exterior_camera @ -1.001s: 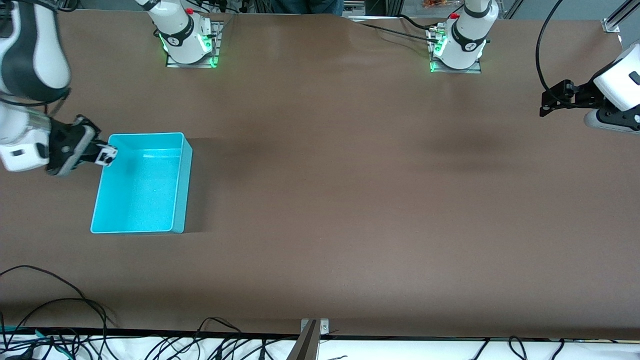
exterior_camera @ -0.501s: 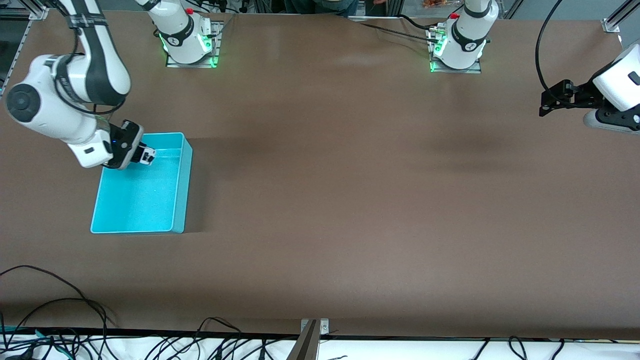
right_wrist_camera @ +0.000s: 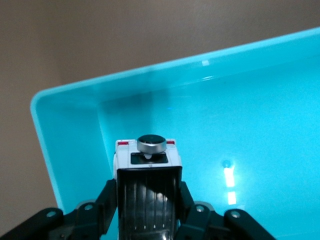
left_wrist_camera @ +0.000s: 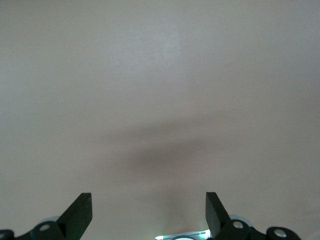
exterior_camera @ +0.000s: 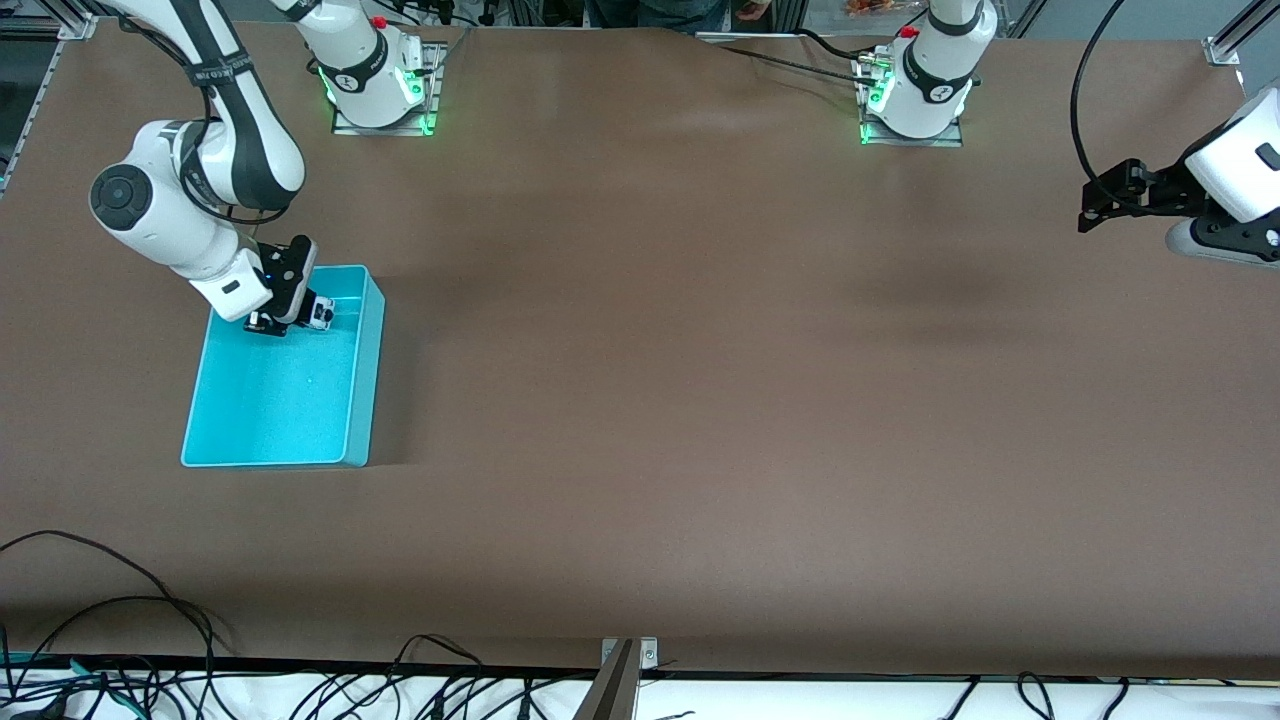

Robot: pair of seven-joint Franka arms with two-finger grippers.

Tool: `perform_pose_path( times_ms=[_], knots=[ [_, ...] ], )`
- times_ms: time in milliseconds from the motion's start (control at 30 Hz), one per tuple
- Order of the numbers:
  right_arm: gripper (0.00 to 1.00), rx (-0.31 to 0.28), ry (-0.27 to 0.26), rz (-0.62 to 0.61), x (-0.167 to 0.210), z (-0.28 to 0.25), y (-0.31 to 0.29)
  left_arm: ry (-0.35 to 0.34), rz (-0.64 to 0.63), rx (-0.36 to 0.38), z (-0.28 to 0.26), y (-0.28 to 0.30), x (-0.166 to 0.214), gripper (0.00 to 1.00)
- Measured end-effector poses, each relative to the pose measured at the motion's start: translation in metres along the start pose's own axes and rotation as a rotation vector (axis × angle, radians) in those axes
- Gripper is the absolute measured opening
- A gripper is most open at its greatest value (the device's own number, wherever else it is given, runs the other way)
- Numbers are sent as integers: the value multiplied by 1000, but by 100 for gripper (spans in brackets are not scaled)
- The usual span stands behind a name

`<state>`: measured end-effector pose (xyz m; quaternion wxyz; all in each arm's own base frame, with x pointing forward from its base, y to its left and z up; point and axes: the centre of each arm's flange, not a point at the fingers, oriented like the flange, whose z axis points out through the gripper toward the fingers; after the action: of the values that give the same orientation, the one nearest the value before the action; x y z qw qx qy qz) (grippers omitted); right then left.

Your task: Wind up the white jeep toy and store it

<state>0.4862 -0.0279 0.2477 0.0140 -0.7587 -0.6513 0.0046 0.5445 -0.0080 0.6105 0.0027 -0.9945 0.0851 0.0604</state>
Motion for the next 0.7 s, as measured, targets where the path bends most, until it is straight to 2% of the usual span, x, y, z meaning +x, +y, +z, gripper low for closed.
perform_pose_path(
  times_ms=[234, 400, 501, 701],
  knots=[
    [53, 5, -4, -45, -25, 23, -1, -5, 1, -1, 1, 0, 0, 100],
    [55, 10, -5, -51, -28, 29, -1, -12, 2, -2, 2, 1, 0, 100],
    [64, 9, -4, -53, -28, 29, -1, -16, 2, -2, 3, 1, 0, 100],
    [90, -2, -4, -52, -28, 25, 3, -20, 3, -3, 4, 1, 1, 100]
  ],
)
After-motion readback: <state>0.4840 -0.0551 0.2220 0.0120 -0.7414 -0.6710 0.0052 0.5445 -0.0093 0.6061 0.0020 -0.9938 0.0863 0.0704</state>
